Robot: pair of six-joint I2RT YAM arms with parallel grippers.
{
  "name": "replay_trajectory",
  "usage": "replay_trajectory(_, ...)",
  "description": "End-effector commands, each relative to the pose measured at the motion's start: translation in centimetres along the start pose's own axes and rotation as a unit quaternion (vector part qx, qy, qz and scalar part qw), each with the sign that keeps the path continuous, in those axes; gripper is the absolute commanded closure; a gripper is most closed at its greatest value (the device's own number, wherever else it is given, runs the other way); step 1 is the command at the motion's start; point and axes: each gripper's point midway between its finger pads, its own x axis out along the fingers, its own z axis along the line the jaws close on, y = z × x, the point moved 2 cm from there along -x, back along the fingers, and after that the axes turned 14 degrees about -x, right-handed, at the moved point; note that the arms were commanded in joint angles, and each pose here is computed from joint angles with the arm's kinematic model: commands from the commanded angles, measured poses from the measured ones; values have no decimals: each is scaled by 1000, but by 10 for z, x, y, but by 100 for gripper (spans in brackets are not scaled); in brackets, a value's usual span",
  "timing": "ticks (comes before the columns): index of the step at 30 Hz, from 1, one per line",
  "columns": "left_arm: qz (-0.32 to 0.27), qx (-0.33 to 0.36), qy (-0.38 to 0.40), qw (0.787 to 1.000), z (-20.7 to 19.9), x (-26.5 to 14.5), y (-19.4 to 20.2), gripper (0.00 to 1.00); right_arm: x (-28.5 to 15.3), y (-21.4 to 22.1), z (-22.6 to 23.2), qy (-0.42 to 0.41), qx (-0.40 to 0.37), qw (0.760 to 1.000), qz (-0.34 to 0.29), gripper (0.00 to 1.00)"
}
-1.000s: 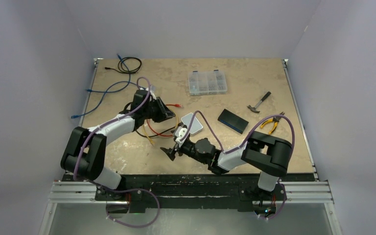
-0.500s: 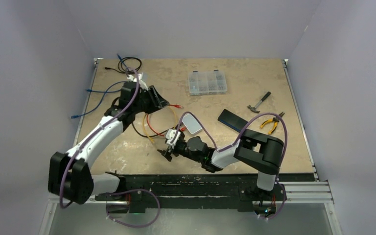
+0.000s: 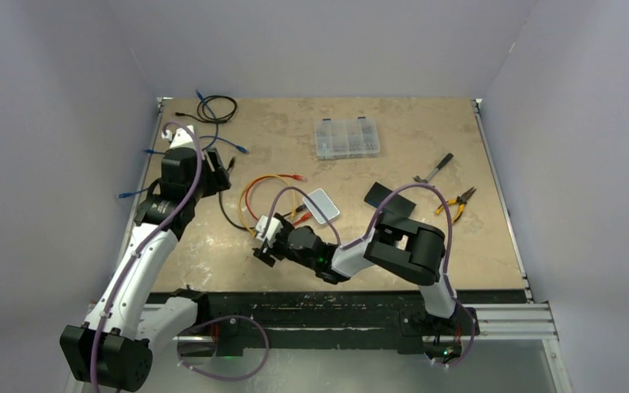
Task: Insert the plug into the switch port
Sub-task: Pick up the connector from the center of the board.
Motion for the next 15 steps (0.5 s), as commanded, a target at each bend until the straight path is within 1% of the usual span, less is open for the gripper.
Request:
replay_trajectory(1, -24, 43, -73, 996, 35, -3, 1, 36, 12, -8, -6, 26, -7, 1000, -1, 25)
replay_trajectory(4, -25, 46, -79, 996, 38, -3, 2, 36, 17, -3, -6, 31, -10, 999, 6, 30)
replay_trajectory(10, -22, 47, -79, 996, 39, -3, 4, 36, 25, 0, -6, 36, -16, 999, 11, 35)
replay_trajectory(15, -20, 47, -79, 996, 40, -2, 4, 36, 25, 2, -8, 43, -16, 999, 11, 45)
